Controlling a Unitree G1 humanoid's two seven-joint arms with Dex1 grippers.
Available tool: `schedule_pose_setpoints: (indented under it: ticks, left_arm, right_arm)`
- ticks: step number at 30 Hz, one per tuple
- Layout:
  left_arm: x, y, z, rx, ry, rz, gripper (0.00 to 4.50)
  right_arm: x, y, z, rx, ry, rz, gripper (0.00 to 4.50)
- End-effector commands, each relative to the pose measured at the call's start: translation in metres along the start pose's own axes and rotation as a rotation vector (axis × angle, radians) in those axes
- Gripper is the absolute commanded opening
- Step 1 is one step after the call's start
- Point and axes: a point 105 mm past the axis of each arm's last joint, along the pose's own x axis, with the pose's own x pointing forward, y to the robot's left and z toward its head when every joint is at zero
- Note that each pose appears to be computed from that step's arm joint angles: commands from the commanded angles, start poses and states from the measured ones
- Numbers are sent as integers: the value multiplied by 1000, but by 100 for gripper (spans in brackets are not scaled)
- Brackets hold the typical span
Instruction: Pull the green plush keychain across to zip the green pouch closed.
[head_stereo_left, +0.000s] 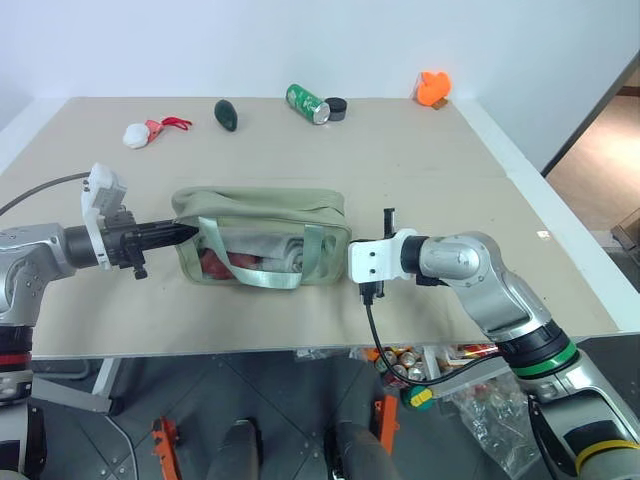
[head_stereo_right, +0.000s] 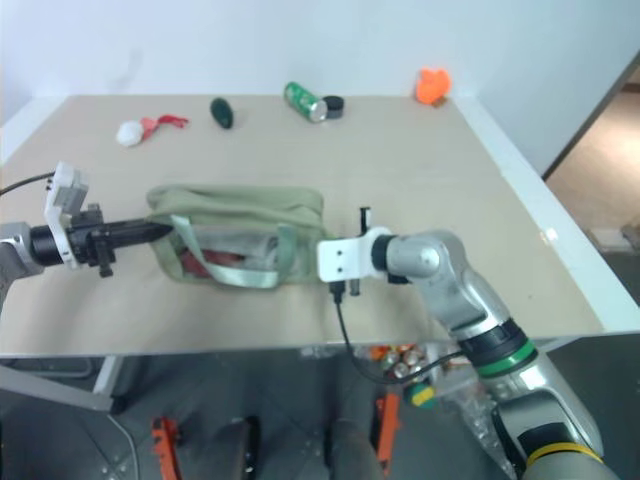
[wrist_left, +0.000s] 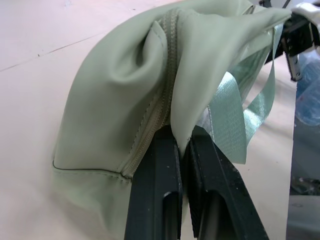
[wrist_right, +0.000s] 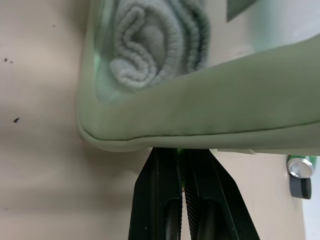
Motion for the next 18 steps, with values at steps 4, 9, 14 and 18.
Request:
schedule_pose_setpoints:
  ticks: [4,9,14,18]
  left_arm:
    - [-3,2,3,-16,1,28,0]
    - [-5,3,7,-27,-23,45,103]
    - [-8,0,14,-26,-45,38,270]
    - [-14,-3,22,-3,-71,56,393]
  right_arm:
    - [-3,-16,-6,-11,5,-32,3]
    - [-21,-53,-10,237,-64,-169,126]
    - [-40,-63,-23,385,-87,-222,295]
    - [-61,-59,-31,527,-129,-195,417]
